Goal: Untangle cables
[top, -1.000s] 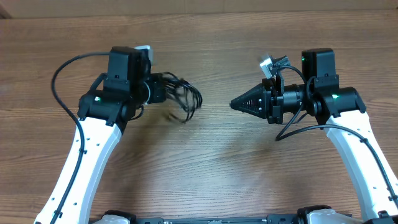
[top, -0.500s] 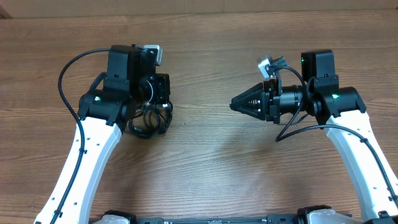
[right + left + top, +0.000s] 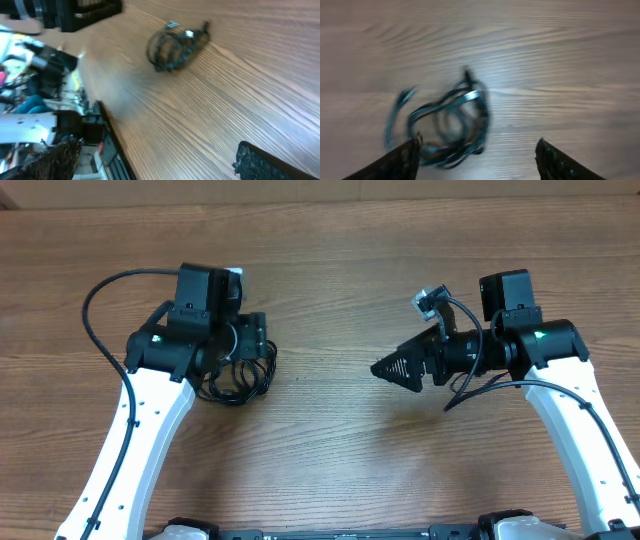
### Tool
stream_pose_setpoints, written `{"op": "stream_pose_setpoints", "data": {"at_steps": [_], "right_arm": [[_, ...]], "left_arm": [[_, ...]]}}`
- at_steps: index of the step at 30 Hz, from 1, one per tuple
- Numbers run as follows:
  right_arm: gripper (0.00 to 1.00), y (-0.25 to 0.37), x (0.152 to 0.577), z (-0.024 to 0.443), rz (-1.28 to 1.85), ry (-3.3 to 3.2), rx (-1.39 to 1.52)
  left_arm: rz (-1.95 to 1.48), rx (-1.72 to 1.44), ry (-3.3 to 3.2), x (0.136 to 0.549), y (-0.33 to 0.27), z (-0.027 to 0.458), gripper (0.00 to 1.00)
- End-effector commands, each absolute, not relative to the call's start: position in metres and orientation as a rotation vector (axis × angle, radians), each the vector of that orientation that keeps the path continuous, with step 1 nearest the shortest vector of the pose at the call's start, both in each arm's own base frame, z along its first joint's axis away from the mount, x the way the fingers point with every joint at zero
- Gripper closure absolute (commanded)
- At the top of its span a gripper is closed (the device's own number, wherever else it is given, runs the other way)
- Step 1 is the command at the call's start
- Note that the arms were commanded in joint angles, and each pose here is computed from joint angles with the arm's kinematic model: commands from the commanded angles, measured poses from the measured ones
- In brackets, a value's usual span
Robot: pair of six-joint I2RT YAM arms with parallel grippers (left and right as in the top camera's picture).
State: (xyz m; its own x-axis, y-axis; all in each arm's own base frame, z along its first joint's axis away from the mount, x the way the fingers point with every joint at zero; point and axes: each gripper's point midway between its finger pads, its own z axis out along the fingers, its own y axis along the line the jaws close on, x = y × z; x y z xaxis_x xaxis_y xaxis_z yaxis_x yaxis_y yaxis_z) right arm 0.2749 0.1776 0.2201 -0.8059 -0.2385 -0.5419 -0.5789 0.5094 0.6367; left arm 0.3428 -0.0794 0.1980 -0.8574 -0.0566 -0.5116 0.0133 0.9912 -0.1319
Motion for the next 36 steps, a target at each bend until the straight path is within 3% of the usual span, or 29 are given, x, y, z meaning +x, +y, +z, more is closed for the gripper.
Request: {"op": "stream_pose_setpoints", "data": {"at_steps": [1, 4, 11, 26, 36], "right_arm": [[0.00, 0.169, 0.283, 0.214, 1.075, 2.472, -0.563], [0.00, 0.174, 0.282, 0.205, 1.048, 2.524, -0.552], [0.00, 0.224, 0.280, 0.175, 1.028, 2.643, -0.531], [0.00, 0.343, 0.273, 0.099, 1.110, 2.717, -0.574], [0.00, 0.367, 0.306, 0.087, 1.124, 2.634, -0.413]], "left_arm": [[0.011, -0.243, 2.571, 0.345, -0.045, 0.197, 0.22], [0.007, -0.326, 2.565, 0.345, -0.035, 0.197, 0.19], [0.002, -0.489, 2.548, 0.347, 0.000, 0.196, 0.00], [0.037, -0.564, 2.533, 0.346, 0.027, 0.196, 0.00], [0.034, -0.563, 2.534, 0.346, 0.027, 0.196, 0.00]]}}
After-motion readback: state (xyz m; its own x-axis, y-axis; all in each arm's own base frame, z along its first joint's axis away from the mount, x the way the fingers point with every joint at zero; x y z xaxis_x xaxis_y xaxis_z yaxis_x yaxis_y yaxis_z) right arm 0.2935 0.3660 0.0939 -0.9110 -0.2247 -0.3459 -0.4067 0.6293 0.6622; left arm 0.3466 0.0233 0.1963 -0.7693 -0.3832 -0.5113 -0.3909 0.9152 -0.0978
